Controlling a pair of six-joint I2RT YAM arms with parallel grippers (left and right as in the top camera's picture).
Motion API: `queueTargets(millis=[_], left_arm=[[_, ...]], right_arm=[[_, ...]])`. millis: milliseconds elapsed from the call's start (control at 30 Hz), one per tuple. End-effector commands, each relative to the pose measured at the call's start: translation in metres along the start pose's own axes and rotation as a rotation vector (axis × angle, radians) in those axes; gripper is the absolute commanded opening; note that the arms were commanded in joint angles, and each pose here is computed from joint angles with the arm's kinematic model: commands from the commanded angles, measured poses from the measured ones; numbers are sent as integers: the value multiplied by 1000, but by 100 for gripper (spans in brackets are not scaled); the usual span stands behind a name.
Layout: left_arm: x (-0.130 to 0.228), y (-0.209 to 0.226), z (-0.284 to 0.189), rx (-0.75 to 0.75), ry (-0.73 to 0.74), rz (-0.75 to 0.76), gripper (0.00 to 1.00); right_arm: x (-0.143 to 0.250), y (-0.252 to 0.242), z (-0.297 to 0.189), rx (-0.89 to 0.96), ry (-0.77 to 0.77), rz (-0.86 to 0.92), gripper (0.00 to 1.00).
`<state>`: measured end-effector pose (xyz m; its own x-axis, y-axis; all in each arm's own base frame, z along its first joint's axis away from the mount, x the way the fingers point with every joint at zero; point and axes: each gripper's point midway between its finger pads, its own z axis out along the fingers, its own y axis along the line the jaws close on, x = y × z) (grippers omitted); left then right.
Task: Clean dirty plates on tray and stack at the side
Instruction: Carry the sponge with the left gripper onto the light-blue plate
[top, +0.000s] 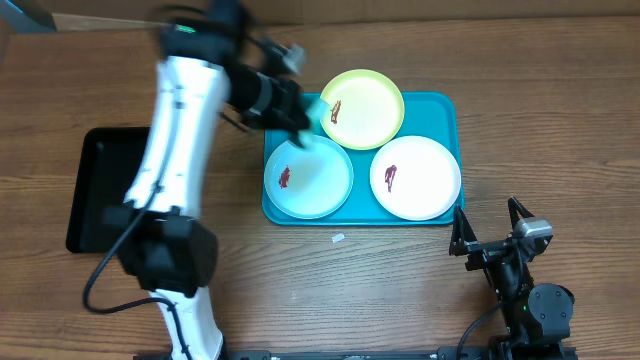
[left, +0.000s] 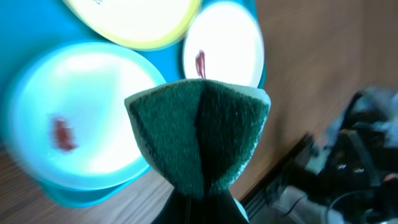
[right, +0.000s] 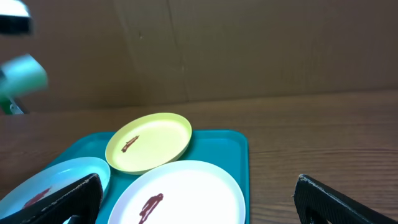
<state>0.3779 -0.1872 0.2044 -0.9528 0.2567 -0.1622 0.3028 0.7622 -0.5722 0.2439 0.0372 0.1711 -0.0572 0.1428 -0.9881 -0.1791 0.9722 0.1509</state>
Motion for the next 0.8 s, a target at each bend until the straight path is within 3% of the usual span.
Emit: queueTargets(millis=[0,133,300,433,767], left_arm=[[20,6,53,-122,89,-77,4],[32,26,98,-270,98,-162,4],[35,59,124,-449,7,-317,4],[33,71,132,-455,-39,-388,4],[32,71,136,-438,-37,-355,4]], right_arm=[[3,-4,1,20,3,1,100],[3,-4,1,20,3,1,100],[3,-4,1,20,3,1,100],[3,-4,1,20,3,1,100],[3,-4,1,20,3,1,100]])
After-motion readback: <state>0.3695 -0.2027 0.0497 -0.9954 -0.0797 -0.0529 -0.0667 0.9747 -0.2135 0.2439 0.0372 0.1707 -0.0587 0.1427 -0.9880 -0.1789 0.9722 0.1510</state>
